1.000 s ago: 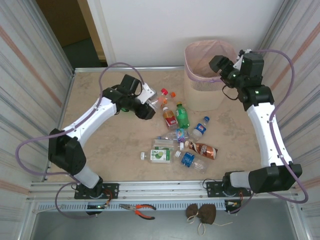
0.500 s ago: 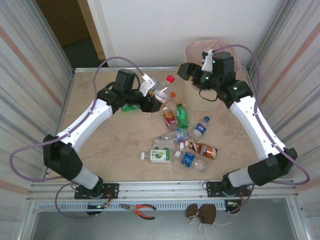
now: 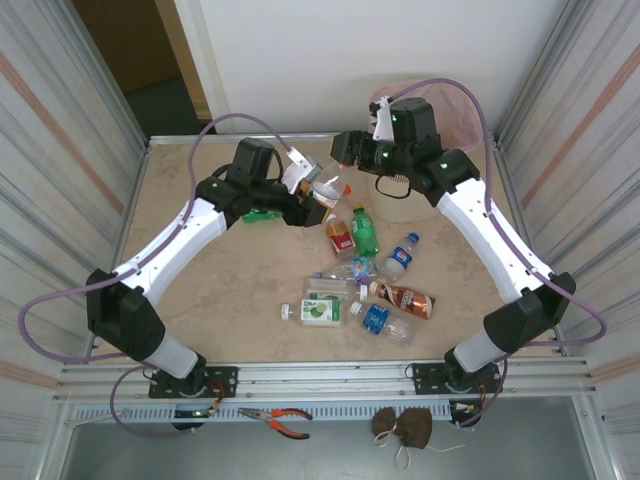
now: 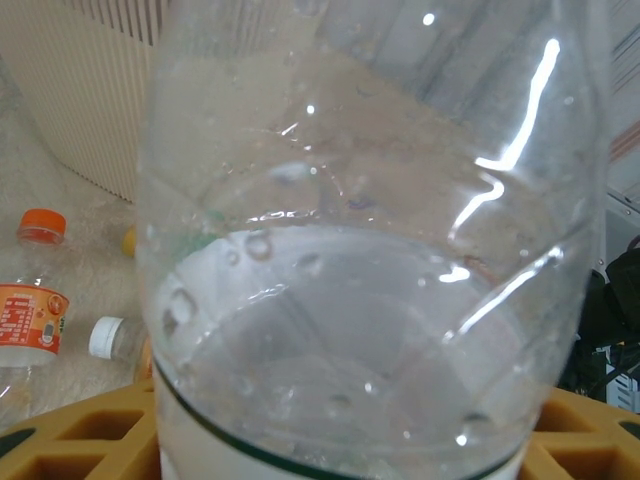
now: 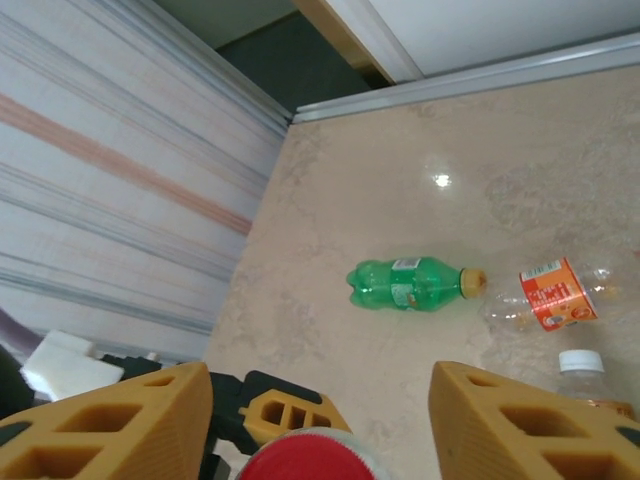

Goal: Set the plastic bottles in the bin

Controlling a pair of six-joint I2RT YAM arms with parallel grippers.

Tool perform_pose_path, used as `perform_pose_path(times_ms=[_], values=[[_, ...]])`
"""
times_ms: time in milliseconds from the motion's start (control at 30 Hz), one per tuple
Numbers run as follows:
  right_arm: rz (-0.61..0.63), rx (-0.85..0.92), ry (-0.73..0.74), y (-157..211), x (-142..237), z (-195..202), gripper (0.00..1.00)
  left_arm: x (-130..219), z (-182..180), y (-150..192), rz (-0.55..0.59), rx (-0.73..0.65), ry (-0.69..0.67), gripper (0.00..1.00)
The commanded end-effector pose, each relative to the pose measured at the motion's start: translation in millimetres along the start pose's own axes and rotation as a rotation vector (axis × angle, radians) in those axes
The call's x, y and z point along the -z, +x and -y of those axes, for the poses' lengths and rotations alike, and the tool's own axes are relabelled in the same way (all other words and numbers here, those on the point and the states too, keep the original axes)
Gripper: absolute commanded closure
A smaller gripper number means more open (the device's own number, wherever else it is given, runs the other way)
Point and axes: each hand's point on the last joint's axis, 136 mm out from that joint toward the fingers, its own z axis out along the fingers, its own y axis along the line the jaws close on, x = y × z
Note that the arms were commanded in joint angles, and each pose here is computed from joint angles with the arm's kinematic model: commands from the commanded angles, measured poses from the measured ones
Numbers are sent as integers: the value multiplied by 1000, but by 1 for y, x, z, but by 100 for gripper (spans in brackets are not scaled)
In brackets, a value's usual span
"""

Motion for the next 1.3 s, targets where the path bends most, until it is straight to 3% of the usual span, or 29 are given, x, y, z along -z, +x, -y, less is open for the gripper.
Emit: perform_pose_path(times_ms=[0,333,633,1267], values=[[9,30,4,-3,1,-7,49,10,12,-19,47,-30,20,42],[22,10,19,-3,4,-5,71,12,14,-23,65,-27,25,40],[97,13,45,-23,26,-1,75,30,21,-40,155,-59,-7,26],[548,-21,207,-166,153,67,75,63,31,-39,225,-90,-81,23]])
